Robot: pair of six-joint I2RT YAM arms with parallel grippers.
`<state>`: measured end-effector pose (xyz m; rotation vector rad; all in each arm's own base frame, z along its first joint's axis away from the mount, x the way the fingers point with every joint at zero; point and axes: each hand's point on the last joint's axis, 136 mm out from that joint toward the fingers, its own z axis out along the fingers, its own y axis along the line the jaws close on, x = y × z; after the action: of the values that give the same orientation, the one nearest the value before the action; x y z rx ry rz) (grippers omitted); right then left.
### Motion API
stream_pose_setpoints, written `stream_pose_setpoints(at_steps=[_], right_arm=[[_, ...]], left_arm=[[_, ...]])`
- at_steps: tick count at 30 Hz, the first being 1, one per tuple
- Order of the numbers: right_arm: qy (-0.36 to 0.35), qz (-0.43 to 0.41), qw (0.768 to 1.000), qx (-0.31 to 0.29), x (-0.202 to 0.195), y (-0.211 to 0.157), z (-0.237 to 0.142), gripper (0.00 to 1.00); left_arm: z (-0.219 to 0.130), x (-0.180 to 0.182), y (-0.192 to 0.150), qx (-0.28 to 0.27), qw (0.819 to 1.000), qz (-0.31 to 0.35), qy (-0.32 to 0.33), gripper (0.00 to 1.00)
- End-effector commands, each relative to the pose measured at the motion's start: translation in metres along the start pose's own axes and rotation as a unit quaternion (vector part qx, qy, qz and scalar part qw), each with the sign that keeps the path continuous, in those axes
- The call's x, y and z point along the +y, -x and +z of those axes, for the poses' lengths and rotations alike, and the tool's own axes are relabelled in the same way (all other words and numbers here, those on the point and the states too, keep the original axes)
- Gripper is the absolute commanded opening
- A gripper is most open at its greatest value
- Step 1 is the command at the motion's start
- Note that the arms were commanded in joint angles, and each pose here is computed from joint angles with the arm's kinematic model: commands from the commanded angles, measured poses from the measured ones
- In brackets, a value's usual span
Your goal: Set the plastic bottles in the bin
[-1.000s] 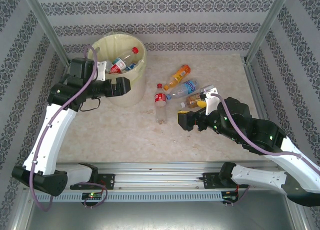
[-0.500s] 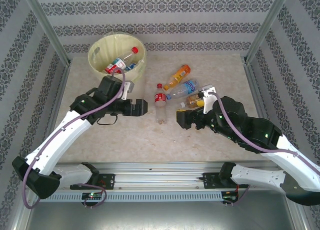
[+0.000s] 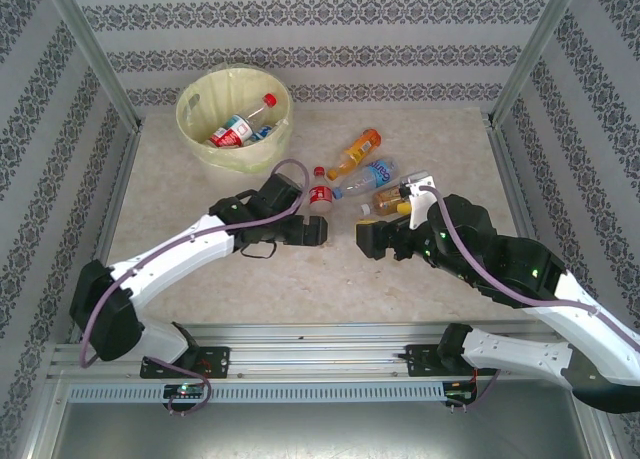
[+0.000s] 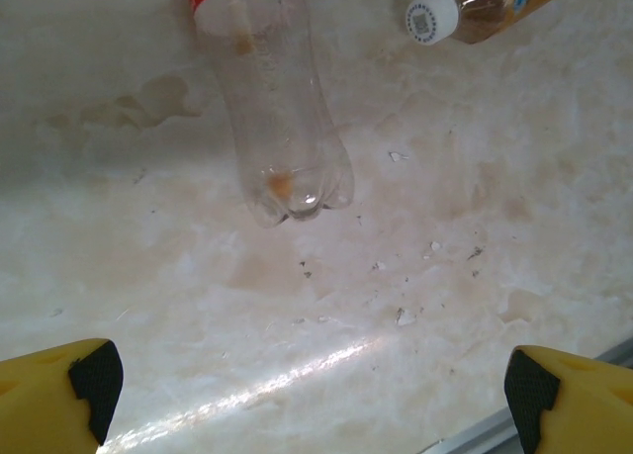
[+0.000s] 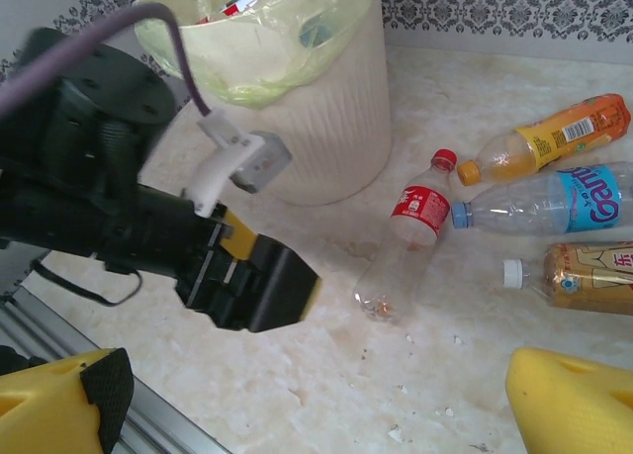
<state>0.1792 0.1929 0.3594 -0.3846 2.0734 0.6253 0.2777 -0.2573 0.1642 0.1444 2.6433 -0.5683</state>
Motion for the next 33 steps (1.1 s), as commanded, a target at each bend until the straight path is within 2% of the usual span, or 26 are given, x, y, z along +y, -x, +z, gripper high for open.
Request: stream_pose_setpoints(at_steps=[1,12,17,21,27,33], right_arm=[[-0.007,0.008,1.000,-0.002,-0.005,-0.001,0.000,0.97],[-0.009,0.006,1.000,0.000,-0.008,-0.001,-0.001,0.97],[0.018,-0.002,1.000,0.014,0.001,-0.005,-0.001,0.98],[0.049,-0.012,0.998,0.033,0.012,-0.011,0.000,0.98],[0.090,-0.021,0.993,0.068,0.028,-0.023,0.005,0.98],[0.085,-0.023,0.993,0.083,0.027,-0.029,0.008,0.98]], left_arm=[[0.019,-0.010,0.007,-0.013,1.000,-0.002,-0.013,0.99],[0.085,-0.004,0.012,0.034,0.999,0.006,0.029,0.91],[0.111,0.000,0.019,0.046,0.998,-0.005,0.036,0.89],[0.125,0.011,0.025,0.052,0.997,-0.022,0.057,0.89],[0.143,0.010,0.031,0.057,0.997,-0.021,0.051,0.84],[0.153,0.022,0.033,0.055,0.995,-0.036,0.073,0.79]])
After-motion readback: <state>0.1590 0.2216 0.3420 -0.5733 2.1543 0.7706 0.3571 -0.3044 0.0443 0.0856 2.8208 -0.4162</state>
